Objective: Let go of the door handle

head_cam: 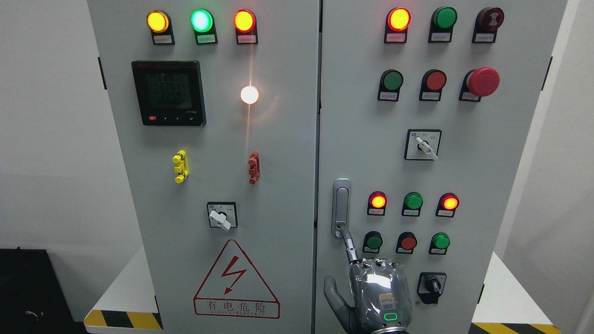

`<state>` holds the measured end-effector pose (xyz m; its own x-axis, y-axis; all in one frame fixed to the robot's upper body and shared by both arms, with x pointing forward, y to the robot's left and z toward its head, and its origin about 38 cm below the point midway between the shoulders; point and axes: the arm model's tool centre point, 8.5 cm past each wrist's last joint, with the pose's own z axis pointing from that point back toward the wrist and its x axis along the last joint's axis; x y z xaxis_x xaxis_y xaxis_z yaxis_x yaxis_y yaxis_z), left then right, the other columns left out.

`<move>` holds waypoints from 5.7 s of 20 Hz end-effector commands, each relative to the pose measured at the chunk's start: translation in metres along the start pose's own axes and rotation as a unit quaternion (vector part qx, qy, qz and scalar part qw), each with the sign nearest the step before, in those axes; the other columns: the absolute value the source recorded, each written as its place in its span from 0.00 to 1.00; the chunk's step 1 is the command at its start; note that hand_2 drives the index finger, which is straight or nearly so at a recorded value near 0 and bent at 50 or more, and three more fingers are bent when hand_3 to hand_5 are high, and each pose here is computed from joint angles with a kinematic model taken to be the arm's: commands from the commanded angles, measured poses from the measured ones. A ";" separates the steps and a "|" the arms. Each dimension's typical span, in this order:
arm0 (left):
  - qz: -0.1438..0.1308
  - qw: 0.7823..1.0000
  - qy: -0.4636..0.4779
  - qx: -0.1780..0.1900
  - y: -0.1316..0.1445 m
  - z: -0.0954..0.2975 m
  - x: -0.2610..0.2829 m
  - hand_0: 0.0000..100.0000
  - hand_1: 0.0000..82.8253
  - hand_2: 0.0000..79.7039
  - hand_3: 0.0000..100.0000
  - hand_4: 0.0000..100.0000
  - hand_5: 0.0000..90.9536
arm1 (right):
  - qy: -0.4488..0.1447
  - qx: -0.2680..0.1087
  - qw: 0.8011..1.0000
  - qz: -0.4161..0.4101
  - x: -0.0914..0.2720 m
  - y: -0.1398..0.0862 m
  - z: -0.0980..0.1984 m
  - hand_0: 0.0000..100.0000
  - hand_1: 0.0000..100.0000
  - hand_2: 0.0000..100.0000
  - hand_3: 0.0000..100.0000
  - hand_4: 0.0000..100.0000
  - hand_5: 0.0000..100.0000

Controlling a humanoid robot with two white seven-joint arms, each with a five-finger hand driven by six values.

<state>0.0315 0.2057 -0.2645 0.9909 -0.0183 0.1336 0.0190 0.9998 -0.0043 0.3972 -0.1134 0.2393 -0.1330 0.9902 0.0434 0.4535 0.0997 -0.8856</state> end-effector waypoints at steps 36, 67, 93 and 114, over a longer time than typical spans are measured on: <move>0.001 1.000 0.009 0.000 0.000 0.001 -0.011 0.12 0.67 0.00 0.00 0.00 0.00 | -0.002 0.002 1.000 0.000 0.001 0.000 0.002 0.52 0.28 0.09 1.00 0.98 1.00; 0.001 1.000 0.008 0.000 0.000 0.001 -0.011 0.12 0.67 0.00 0.00 0.00 0.00 | -0.005 -0.025 1.000 0.001 0.002 -0.018 0.001 0.51 0.28 0.09 1.00 0.98 0.99; 0.001 1.000 0.008 0.000 0.000 0.001 -0.011 0.12 0.67 0.00 0.00 0.00 0.00 | -0.006 -0.053 0.998 -0.012 0.001 -0.042 0.013 0.55 0.27 0.50 1.00 0.99 1.00; 0.001 1.000 0.008 0.000 0.000 0.001 -0.011 0.12 0.67 0.00 0.00 0.00 0.00 | -0.013 -0.062 0.998 -0.029 0.001 -0.060 0.039 0.37 0.00 0.86 1.00 1.00 1.00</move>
<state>0.0316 0.2057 -0.2645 0.9908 -0.0179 0.1338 0.0186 0.9998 -0.0044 0.3448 -0.1198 0.2578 -0.1810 0.9809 0.0714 0.5036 0.1549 -0.8500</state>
